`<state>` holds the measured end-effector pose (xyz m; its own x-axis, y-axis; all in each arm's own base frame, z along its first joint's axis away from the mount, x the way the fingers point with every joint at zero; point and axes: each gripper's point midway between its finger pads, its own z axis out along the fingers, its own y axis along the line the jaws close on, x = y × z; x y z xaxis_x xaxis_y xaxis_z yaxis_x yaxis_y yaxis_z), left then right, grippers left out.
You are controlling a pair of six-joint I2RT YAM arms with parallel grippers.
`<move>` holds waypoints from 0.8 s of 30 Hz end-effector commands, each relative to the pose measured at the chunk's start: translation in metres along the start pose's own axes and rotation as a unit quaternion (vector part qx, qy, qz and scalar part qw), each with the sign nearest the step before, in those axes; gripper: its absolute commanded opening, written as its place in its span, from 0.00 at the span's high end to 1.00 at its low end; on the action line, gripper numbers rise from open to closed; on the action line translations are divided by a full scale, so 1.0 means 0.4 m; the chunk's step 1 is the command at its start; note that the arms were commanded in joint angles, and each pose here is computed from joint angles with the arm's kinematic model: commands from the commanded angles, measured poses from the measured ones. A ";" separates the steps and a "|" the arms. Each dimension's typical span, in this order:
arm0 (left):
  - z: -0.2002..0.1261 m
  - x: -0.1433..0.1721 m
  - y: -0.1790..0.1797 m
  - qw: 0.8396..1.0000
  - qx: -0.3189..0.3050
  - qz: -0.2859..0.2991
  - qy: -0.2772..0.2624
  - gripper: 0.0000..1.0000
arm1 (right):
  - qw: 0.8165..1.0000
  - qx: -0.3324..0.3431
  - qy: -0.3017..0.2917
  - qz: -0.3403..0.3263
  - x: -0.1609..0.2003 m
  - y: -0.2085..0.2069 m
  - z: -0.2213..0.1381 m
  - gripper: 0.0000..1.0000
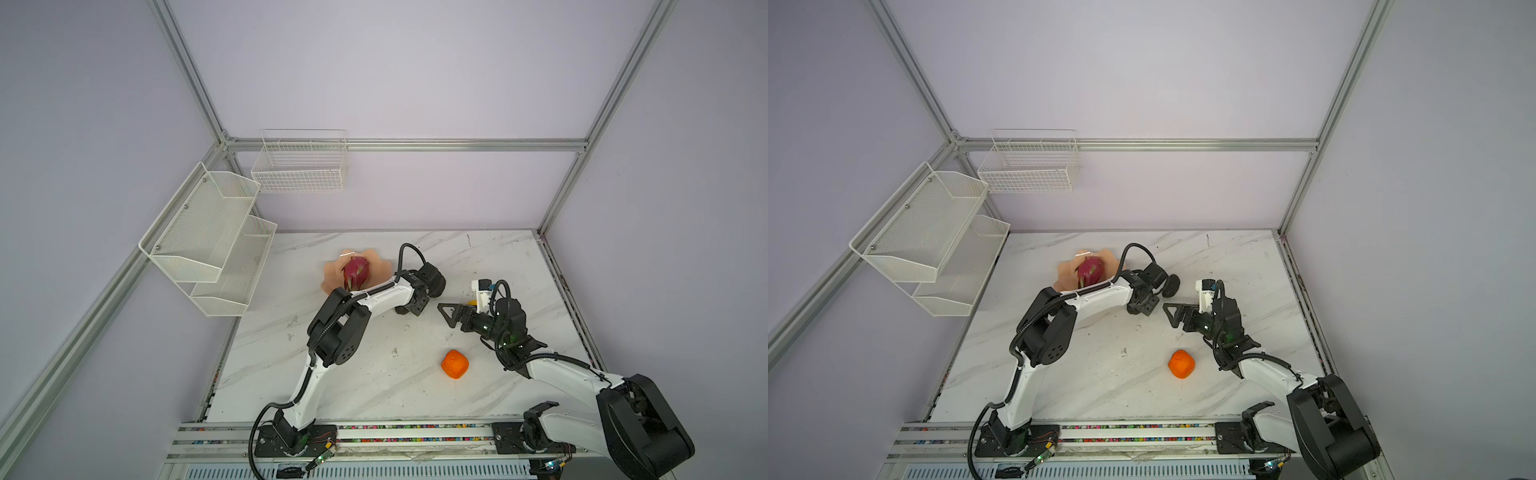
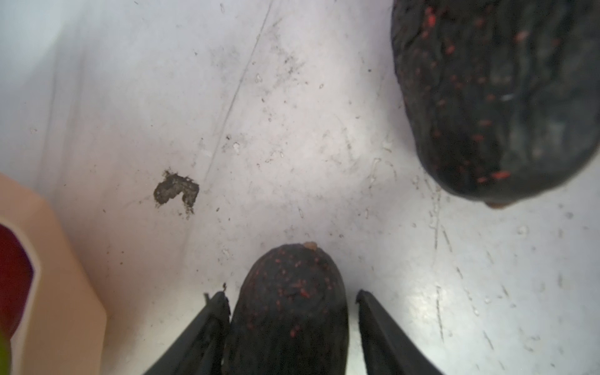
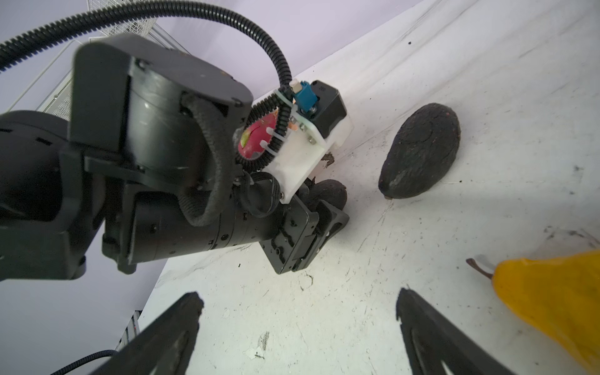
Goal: Arrange fruit in a fruit bowl
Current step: Pick up the fruit from the center of the table, then place the fruit in the fruit bowl.
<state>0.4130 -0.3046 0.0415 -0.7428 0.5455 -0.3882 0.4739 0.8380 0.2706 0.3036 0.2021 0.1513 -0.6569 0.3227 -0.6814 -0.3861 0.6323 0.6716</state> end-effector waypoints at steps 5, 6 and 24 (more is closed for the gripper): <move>-0.085 -0.039 0.009 0.999 0.022 -0.036 -0.032 0.55 | 1.000 -0.010 -0.005 0.001 -0.002 0.004 0.002 0.03; -0.103 -0.044 0.014 0.998 0.024 -0.039 -0.040 0.55 | 1.000 -0.012 -0.005 0.000 -0.004 0.006 0.003 0.03; -0.205 -0.056 0.326 0.978 -0.027 -0.177 -0.107 0.56 | 0.994 -0.102 0.009 -0.048 -0.060 0.144 0.073 0.03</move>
<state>0.4503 -0.2189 0.1846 -0.6997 0.2340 -0.6751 0.2055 0.9708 0.1236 0.3191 0.2413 0.1861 -0.6441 0.2608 -0.7191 -0.5203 0.5398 0.6618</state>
